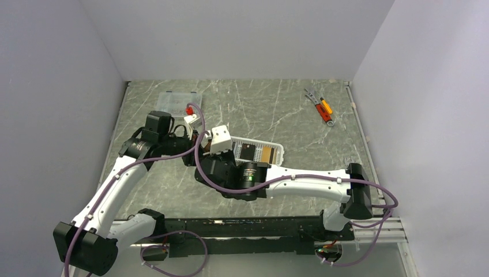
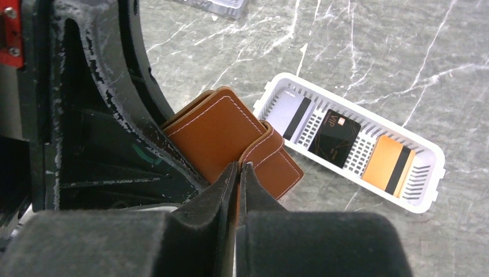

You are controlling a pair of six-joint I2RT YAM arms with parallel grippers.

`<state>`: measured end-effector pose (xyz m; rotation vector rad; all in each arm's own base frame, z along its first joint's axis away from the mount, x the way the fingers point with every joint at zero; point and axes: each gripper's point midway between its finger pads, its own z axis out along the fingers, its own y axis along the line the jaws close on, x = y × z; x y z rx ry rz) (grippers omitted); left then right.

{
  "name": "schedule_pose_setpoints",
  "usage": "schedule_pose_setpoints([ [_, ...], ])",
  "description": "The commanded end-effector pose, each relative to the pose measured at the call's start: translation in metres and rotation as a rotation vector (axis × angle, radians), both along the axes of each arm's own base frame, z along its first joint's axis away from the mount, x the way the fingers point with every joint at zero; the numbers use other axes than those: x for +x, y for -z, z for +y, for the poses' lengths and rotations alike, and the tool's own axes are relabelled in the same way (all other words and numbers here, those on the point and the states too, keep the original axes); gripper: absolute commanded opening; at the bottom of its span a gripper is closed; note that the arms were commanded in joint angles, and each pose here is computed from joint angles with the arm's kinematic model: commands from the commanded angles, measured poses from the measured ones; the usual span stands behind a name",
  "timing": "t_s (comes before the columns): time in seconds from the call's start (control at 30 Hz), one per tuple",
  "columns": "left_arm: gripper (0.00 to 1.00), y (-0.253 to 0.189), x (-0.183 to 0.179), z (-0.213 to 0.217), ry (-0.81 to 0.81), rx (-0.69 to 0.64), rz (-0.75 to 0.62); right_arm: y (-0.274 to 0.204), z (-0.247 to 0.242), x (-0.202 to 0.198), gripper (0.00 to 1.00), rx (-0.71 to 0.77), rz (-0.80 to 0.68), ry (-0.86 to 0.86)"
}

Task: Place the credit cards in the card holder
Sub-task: Open the card holder, then place the card holder at the corner of the board.

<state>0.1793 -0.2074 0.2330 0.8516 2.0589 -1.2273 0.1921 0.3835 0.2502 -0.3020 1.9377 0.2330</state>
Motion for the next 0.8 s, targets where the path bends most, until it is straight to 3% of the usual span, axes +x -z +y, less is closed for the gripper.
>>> schedule_pose_setpoints([
  [0.0, 0.00, -0.028, -0.024, -0.009, 0.107, -0.112, 0.011, 0.022, -0.019, 0.015, 0.00, -0.102, 0.028, 0.075],
  [0.77, 0.00, -0.017, -0.019, -0.006, 0.079, -0.085, 0.019, -0.005, -0.073, 0.027, 0.00, -0.037, -0.011, 0.127],
])
